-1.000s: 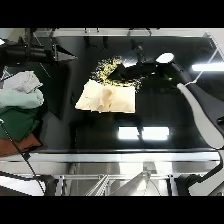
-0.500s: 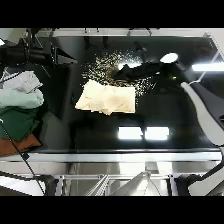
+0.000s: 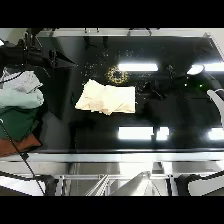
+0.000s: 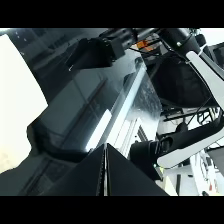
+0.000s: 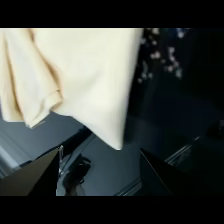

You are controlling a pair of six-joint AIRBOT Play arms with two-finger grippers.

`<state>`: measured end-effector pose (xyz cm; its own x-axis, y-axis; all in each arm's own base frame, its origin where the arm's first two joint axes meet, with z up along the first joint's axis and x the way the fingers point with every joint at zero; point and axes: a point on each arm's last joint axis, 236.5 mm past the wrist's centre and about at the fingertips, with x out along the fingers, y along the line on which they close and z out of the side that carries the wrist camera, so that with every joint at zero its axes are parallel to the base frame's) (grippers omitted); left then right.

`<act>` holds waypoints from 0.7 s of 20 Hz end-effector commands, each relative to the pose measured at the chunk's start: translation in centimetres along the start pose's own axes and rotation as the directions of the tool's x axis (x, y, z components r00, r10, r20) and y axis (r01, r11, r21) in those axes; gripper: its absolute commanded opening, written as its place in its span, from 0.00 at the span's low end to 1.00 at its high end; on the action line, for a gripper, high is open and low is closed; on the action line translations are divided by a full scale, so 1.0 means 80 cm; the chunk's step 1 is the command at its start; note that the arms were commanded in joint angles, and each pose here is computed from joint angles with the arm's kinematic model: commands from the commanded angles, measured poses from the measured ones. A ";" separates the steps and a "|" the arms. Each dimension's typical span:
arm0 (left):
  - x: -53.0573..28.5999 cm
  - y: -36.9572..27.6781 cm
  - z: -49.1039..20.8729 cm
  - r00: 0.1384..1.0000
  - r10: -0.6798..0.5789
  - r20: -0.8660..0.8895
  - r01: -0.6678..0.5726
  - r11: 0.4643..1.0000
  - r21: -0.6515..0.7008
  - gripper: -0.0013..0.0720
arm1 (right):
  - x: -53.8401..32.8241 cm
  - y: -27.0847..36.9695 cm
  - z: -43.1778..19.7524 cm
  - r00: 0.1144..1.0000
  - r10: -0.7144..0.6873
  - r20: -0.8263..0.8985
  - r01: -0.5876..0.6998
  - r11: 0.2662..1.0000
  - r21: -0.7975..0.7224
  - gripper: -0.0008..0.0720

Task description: Fold the shirts.

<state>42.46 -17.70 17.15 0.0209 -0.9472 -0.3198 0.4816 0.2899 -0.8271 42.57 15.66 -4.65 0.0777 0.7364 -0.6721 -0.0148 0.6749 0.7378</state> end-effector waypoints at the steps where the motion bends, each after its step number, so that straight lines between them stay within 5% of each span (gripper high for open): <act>1: 0.007 -0.005 -0.002 1.000 -0.010 -0.014 0.010 1.000 0.009 0.02 | 0.040 -0.055 -0.011 0.998 -0.053 -0.029 0.055 0.993 0.108 0.72; 3: 0.013 -0.008 -0.004 1.000 -0.015 -0.024 0.016 1.000 0.012 0.02 | 0.080 -0.052 -0.013 0.999 -0.020 -0.046 0.026 0.990 0.139 0.69; 5: 0.019 -0.012 -0.006 0.999 -0.021 -0.035 0.022 1.000 0.009 0.02 | 0.108 -0.032 -0.010 0.998 0.024 -0.056 -0.017 0.991 0.132 0.54; 11: 0.030 -0.017 -0.009 0.998 -0.031 -0.054 0.032 0.999 0.015 0.02 | 0.137 0.026 0.033 0.994 0.102 -0.026 -0.099 0.991 0.088 0.54; 12: 0.030 -0.018 -0.010 0.998 -0.033 -0.057 0.033 0.999 0.015 0.02 | 0.136 0.033 0.040 0.993 0.121 -0.014 -0.119 0.989 0.088 0.44; 13: 0.030 -0.018 -0.010 0.998 -0.033 -0.058 0.034 0.999 0.015 0.02 | 0.133 0.040 0.044 0.991 0.135 -0.008 -0.134 0.988 0.071 0.17; 14: 0.030 -0.018 -0.010 0.998 -0.033 -0.058 0.034 0.999 0.015 0.02 | 0.129 0.048 0.044 0.989 0.150 -0.015 -0.149 0.987 0.052 0.04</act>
<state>41.24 -20.14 17.20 -0.0394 -0.9474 -0.3177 0.4953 0.2576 -0.8297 45.83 24.09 -10.76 0.0480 0.7844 -0.6184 0.0538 0.6162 0.7858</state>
